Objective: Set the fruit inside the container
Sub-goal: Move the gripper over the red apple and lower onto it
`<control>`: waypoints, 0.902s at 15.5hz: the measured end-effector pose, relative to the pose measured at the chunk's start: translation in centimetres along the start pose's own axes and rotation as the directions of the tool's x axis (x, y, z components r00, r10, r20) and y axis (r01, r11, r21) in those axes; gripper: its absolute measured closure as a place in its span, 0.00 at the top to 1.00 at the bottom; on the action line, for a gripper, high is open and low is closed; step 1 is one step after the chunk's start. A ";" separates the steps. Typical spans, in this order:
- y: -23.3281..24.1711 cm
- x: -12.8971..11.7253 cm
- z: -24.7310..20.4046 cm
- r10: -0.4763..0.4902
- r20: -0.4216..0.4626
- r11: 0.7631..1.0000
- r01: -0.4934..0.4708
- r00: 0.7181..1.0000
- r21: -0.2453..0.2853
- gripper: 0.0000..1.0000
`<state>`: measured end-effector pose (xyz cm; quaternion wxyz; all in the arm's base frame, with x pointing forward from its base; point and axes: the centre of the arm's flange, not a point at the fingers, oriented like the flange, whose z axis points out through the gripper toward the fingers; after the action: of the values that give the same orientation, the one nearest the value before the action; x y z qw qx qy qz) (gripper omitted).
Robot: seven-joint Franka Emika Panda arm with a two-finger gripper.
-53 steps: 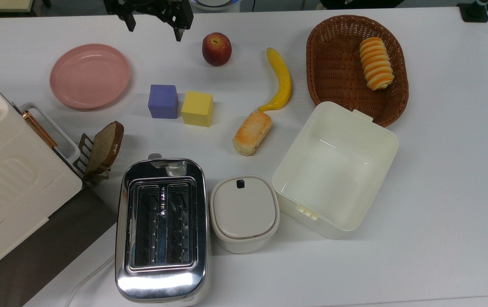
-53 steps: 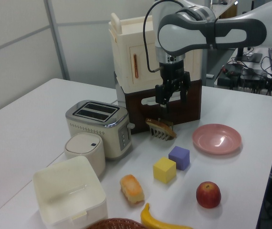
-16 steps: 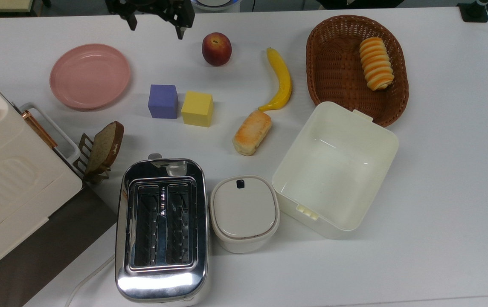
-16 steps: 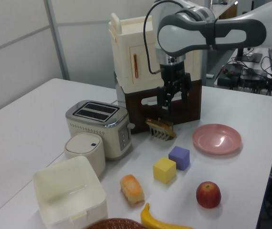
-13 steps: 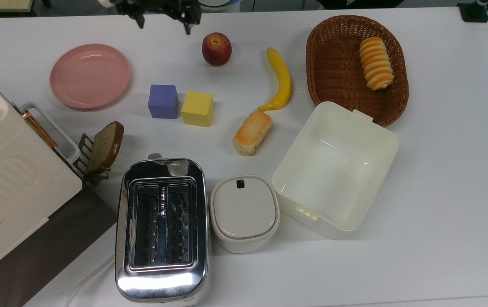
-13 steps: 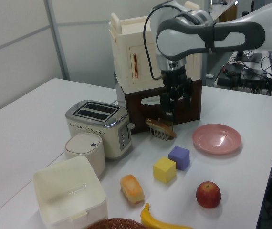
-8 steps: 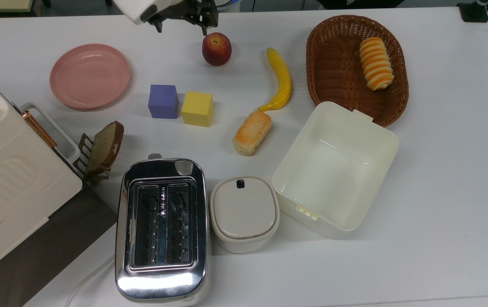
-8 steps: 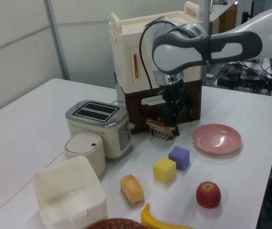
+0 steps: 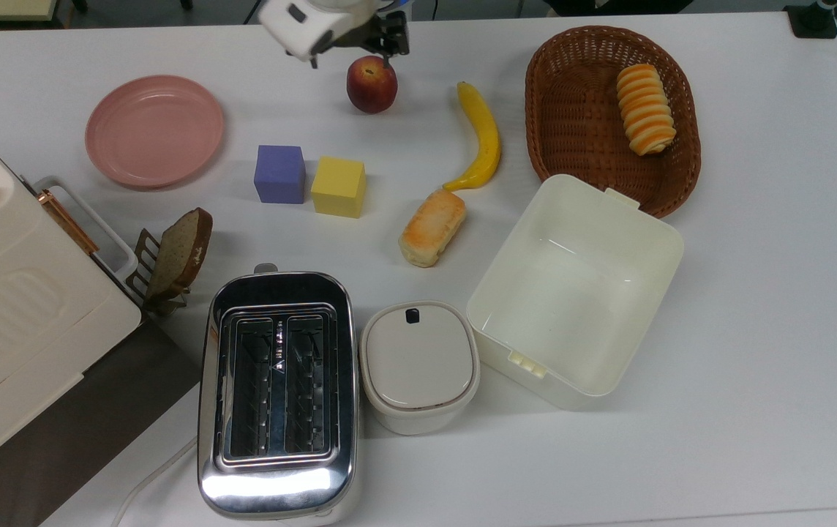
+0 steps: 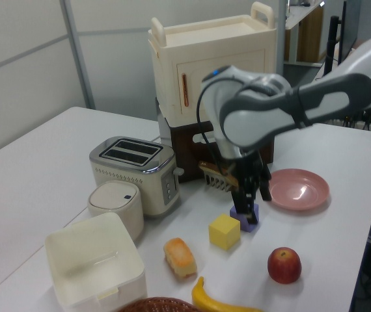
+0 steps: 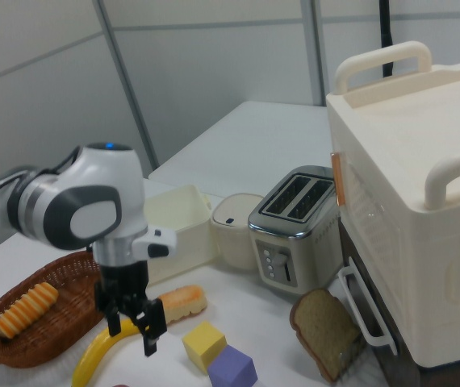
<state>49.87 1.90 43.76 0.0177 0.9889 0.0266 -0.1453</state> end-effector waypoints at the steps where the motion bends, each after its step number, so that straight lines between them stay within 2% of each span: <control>1: -0.5 -0.2 1.1 -0.010 -0.002 1.000 0.010 1.000 -0.004 1.00; 8: -3.2 -0.9 9.2 -0.065 -0.028 0.998 0.064 0.998 -0.023 1.00; 12: -5.4 -2.2 13.8 -0.095 -0.021 0.990 0.093 0.995 -0.104 1.00; 14: -5.7 -2.5 14.3 -0.101 -0.013 0.988 0.099 0.995 -0.116 0.99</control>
<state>43.08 6.90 30.59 0.0671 0.9849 0.0848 -0.1349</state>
